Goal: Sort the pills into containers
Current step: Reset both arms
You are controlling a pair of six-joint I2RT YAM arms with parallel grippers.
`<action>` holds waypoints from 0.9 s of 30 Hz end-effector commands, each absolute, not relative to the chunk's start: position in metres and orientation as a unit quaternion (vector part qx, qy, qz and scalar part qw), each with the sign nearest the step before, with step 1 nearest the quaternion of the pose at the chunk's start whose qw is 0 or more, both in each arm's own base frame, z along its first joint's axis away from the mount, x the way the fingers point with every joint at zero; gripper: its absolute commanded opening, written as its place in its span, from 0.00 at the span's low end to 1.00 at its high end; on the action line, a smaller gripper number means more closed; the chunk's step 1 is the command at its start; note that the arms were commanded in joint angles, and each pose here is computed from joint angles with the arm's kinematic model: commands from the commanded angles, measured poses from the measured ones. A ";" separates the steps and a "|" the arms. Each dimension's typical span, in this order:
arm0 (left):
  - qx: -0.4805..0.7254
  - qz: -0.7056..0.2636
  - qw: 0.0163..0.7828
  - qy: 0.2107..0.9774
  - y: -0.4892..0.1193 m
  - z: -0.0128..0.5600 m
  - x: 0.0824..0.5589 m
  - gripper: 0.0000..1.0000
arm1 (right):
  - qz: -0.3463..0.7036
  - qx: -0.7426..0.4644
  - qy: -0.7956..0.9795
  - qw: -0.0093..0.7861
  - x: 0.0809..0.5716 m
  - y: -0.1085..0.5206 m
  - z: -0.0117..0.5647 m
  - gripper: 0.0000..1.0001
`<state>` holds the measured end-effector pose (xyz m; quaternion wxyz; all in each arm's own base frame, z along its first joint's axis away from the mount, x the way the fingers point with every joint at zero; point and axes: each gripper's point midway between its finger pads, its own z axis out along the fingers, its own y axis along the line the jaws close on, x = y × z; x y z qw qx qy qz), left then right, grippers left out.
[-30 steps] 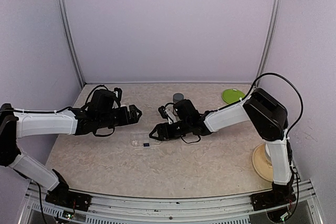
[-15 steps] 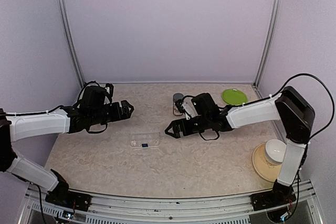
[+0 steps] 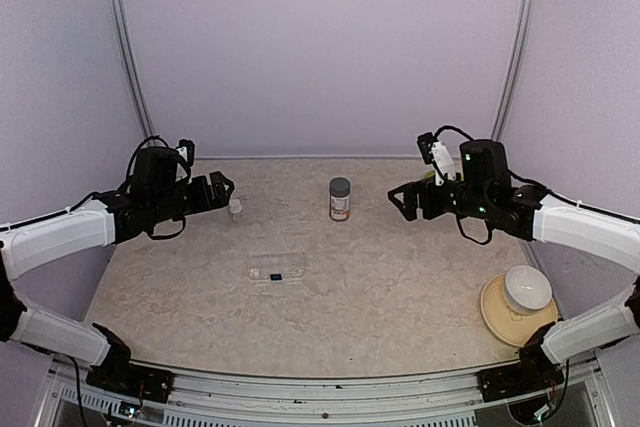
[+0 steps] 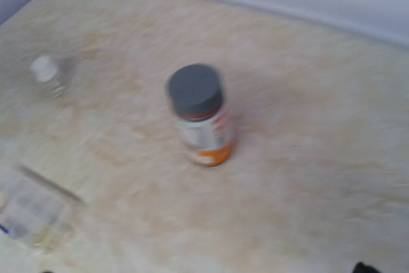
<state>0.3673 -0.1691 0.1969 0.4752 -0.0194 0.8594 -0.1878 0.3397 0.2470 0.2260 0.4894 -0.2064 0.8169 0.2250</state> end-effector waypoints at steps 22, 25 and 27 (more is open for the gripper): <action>-0.061 -0.117 0.544 0.829 -0.100 0.257 0.347 0.99 | 0.067 -0.116 0.777 0.616 0.303 0.137 0.305 1.00; -0.062 -0.117 0.544 0.829 -0.100 0.256 0.348 0.99 | 0.063 -0.117 0.780 0.611 0.305 0.138 0.301 1.00; -0.062 -0.117 0.544 0.829 -0.100 0.255 0.348 0.99 | 0.060 -0.115 0.783 0.608 0.306 0.137 0.299 1.00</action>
